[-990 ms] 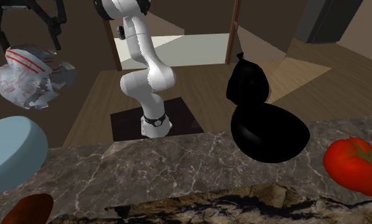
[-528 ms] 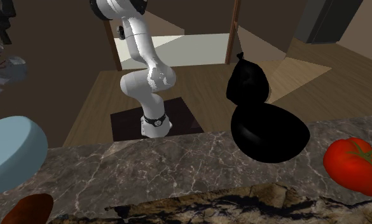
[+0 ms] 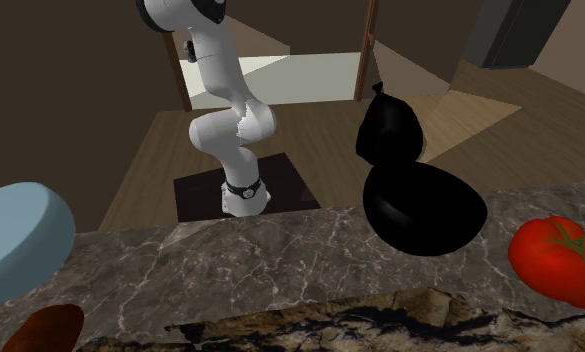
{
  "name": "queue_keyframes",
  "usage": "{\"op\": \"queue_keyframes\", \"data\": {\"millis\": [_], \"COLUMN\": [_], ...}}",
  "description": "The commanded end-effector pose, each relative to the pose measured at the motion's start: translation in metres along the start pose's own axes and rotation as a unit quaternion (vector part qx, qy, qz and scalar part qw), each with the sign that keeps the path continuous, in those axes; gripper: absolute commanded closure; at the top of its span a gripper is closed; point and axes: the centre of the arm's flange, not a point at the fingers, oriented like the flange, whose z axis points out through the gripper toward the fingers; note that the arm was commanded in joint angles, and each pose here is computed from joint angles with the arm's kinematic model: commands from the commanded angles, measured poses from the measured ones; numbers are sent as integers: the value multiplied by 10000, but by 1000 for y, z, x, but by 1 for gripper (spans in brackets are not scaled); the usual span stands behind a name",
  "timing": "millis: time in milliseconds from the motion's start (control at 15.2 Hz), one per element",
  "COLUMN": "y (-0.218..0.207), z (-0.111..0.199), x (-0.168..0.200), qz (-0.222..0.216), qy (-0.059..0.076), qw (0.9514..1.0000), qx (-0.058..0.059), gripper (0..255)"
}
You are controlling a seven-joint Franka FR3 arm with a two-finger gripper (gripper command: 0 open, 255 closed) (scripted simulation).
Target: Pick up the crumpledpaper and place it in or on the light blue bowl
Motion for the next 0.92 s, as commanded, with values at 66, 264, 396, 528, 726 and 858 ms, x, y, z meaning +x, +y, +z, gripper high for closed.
{"op": "queue_keyframes", "data": {"millis": [66, 264, 396, 528, 726, 858], "y": [-1, -2, -3, -4, -5, -6], "z": [15, 30, 40, 50, 65, 75], "x": [-5, -10, -13, -16, -20, -23], "qz": [-4, -4, -4, -4, -4, -4], "qy": [2, 2, 2, 2, 2, 2], "qw": [10000, 10000, 10000, 10000, 10000, 10000], "qx": [-4, -4, -4, -4, -4, -4], "gripper": [255, 255, 255, 255, 255, 255]}}
